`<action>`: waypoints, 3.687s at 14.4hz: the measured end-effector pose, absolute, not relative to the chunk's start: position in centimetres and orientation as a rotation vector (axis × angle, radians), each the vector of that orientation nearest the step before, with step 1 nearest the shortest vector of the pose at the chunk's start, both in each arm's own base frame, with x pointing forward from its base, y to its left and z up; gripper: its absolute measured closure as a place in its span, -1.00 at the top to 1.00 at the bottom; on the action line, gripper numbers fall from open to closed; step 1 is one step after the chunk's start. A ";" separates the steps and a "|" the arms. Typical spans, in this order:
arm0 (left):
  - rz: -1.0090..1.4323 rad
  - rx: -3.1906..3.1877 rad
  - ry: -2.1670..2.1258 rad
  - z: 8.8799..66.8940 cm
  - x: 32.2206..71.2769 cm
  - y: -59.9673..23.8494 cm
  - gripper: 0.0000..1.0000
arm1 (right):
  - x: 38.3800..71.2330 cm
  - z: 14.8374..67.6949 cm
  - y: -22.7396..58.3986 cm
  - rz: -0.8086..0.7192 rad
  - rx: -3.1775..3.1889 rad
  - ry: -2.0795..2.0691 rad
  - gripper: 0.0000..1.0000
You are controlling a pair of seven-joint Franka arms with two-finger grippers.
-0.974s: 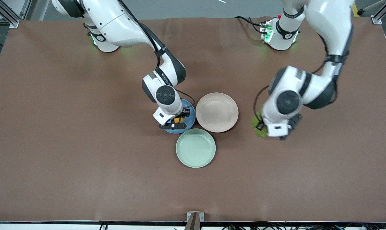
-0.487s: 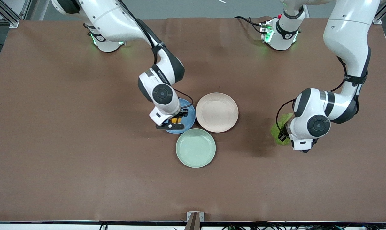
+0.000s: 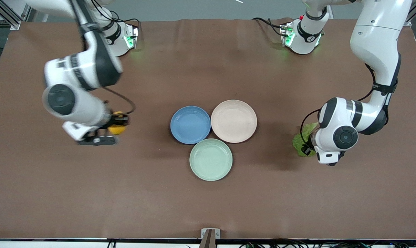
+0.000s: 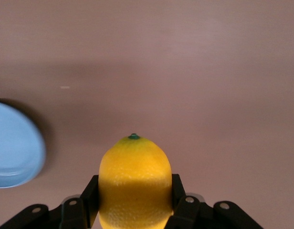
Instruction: Pick lemon and lettuce from plates
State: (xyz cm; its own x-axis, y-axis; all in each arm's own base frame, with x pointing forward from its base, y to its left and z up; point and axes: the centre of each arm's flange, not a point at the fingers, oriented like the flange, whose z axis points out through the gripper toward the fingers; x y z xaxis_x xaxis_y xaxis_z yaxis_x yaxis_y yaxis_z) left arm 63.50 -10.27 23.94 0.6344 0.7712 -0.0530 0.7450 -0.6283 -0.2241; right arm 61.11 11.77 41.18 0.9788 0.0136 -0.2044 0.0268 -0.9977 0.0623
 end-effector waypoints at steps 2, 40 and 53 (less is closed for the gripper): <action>0.165 -2.685 -1.273 26.5 64.2 -9.9 0.74 | 61.5 37.8 3.7 -0.325 3.086 0.056 0.23; -0.012 -3.107 -0.116 64.4 51.1 -5.5 1.00 | 53.3 54.2 -2.3 -0.159 3.126 0.096 1.00; -0.039 -3.109 -0.142 65.8 51.4 -3.6 1.00 | 53.9 65.8 -0.6 0.093 3.124 0.031 1.00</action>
State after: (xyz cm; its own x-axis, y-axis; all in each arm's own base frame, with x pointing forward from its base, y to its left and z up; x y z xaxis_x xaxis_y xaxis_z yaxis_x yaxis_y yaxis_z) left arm 51.37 -3.56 65.84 0.9956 0.0905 0.0261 0.0912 -0.9954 -0.0282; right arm 53.89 -0.56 65.78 0.9980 0.0204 0.0593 0.0194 -0.9997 0.0163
